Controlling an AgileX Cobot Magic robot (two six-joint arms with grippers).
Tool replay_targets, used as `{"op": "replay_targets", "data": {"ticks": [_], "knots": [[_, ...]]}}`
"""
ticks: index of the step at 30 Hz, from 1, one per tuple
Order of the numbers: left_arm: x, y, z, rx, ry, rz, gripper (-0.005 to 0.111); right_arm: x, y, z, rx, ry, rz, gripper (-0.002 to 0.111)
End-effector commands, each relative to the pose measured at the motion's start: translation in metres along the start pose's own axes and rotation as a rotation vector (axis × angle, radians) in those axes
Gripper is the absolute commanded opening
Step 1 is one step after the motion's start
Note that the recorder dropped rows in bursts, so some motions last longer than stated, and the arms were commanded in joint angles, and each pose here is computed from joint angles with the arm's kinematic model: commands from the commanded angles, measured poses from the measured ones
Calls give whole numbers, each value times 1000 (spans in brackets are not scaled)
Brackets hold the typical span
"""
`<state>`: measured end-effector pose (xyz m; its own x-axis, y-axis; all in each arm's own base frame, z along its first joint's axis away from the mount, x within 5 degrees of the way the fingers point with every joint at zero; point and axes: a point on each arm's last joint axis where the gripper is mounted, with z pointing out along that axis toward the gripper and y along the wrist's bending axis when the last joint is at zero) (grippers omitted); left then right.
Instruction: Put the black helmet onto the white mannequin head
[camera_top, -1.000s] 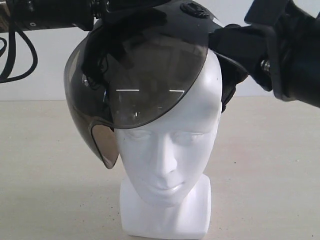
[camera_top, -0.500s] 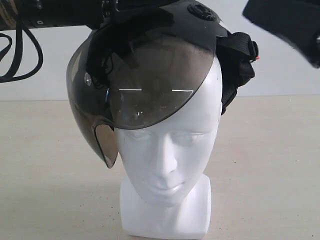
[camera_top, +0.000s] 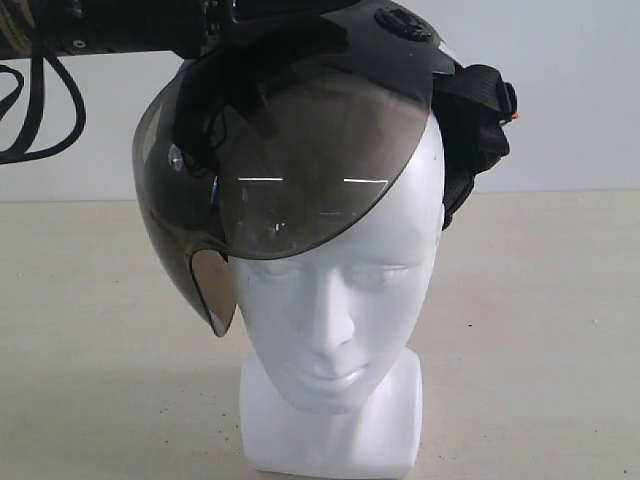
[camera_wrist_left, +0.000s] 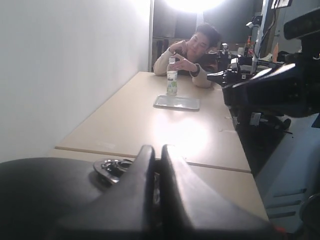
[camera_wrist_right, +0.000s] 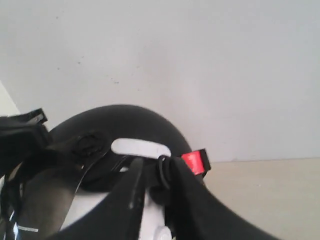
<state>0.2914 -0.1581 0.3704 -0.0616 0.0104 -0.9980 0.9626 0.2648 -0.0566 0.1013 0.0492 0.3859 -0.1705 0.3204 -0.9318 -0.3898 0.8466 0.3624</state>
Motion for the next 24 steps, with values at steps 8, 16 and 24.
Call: {"op": "replay_targets", "data": {"ticks": [8,16,24], "knots": [[31,-4,9,53,174,-24,4,-12,-1,56,199,259,328,54],[32,-4,9,54,178,-22,4,-11,9,87,160,353,467,54],[32,-3,9,51,184,-19,4,-11,17,91,96,359,659,54]]}}
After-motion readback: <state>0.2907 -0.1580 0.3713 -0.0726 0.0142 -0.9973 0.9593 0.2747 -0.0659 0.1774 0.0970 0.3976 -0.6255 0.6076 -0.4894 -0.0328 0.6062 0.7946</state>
